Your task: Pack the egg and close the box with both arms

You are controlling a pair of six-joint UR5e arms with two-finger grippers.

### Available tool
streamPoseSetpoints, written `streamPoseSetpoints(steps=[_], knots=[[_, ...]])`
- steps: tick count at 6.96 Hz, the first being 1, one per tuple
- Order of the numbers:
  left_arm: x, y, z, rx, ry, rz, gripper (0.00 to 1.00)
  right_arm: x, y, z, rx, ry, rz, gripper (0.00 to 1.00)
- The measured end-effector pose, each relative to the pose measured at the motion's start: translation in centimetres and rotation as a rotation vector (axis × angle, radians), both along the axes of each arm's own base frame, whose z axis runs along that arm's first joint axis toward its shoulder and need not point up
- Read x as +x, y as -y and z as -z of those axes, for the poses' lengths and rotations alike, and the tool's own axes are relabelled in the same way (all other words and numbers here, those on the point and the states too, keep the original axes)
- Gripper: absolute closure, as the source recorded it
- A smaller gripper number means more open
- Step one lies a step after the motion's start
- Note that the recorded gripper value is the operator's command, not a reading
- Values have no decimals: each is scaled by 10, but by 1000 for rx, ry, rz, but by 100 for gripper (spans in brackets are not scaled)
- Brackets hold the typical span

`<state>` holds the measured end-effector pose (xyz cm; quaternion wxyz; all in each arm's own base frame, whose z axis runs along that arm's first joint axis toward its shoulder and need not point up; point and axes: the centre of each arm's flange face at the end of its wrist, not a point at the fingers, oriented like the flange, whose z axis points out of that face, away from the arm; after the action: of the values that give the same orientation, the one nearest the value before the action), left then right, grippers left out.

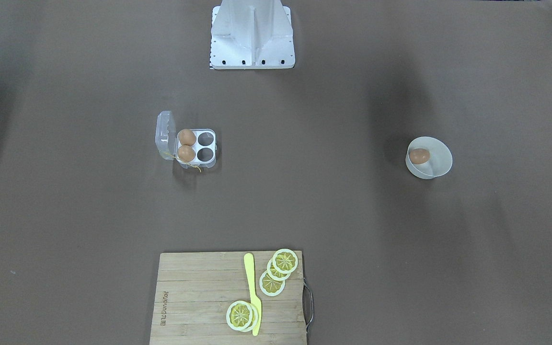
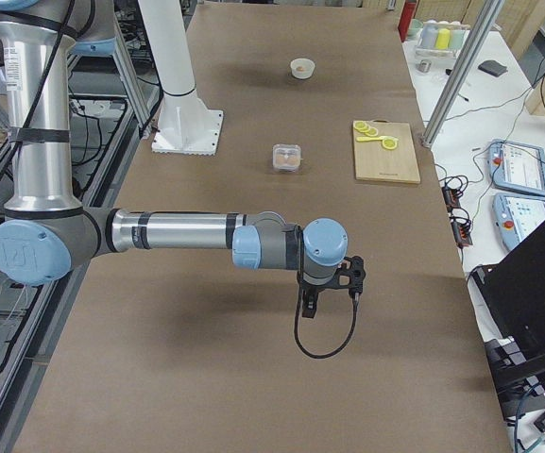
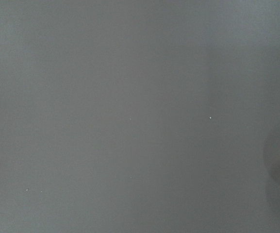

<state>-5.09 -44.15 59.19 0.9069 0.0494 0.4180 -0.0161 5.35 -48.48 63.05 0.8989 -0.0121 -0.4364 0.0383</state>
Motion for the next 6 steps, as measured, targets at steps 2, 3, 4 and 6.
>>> streamPoseSetpoints(steps=[2, 3, 4, 6], knots=[[0, 1, 0, 1, 1, 0, 2, 2, -1, 1, 2, 1, -4, 0], [0, 1, 1, 3, 1, 1, 2, 3, 0, 2, 4, 1, -7, 0], [0, 1, 1, 2, 0, 1, 2, 6, -1, 5, 9, 2, -12, 0], [0, 2, 2, 3, 1, 0, 2, 6, 0, 9, 14, 3, -15, 0]])
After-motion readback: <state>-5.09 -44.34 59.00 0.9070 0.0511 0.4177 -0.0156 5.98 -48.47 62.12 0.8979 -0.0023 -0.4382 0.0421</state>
